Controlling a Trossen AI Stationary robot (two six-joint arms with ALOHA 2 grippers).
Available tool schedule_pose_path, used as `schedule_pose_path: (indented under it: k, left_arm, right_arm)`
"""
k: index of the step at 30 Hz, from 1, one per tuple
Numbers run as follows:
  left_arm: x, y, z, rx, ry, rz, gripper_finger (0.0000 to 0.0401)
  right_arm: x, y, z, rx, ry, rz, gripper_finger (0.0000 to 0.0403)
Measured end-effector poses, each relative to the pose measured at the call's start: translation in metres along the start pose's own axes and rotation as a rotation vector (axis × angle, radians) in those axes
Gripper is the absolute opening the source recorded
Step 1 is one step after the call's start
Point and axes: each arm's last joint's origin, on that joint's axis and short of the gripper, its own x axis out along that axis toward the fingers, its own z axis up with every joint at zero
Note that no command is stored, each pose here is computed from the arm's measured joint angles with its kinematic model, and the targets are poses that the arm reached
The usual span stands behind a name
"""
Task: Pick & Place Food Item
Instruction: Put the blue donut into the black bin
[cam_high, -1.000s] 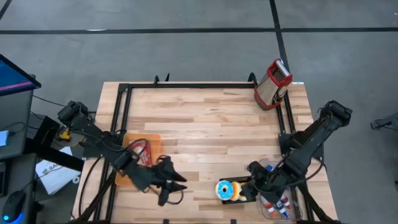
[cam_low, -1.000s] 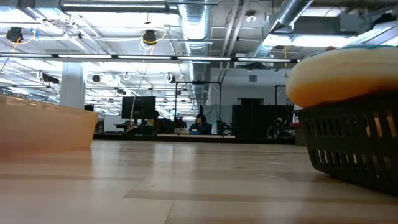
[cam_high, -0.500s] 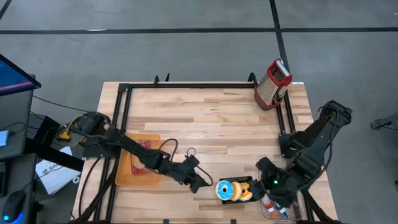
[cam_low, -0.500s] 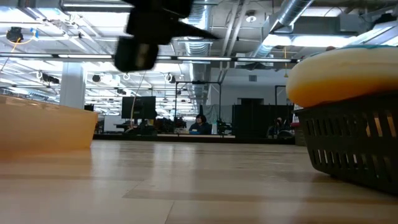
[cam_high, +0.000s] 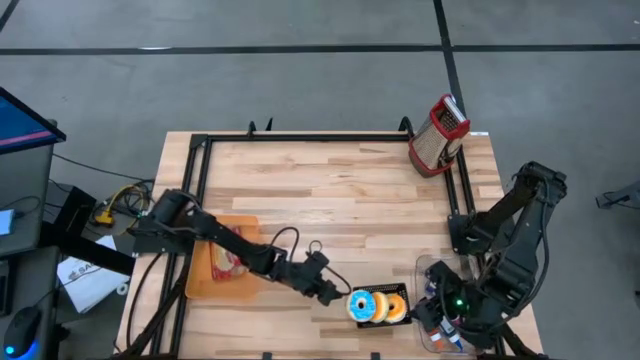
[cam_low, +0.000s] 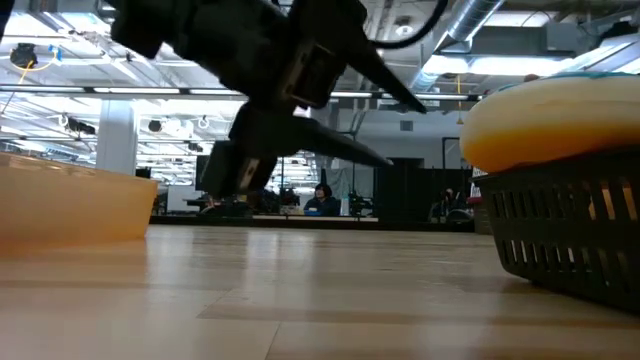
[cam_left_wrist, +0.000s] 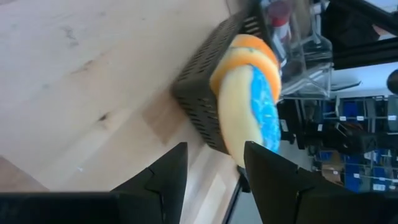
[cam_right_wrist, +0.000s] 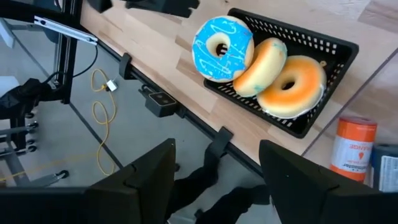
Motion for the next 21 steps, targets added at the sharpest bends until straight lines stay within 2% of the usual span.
schedule_pose_path:
  k: [12,21]
  left_arm:
    - [0.013,0.007,0.002,-0.009,0.038,-0.066,0.0155]
    - [0.014,-0.009,0.005,0.046,0.056,-0.119,0.0155]
  right_arm:
    - [0.000,0.001,0.000,-0.001,0.001,0.006,0.0224]
    - [0.001,0.002,0.001,0.004,0.002,0.014,0.0224]
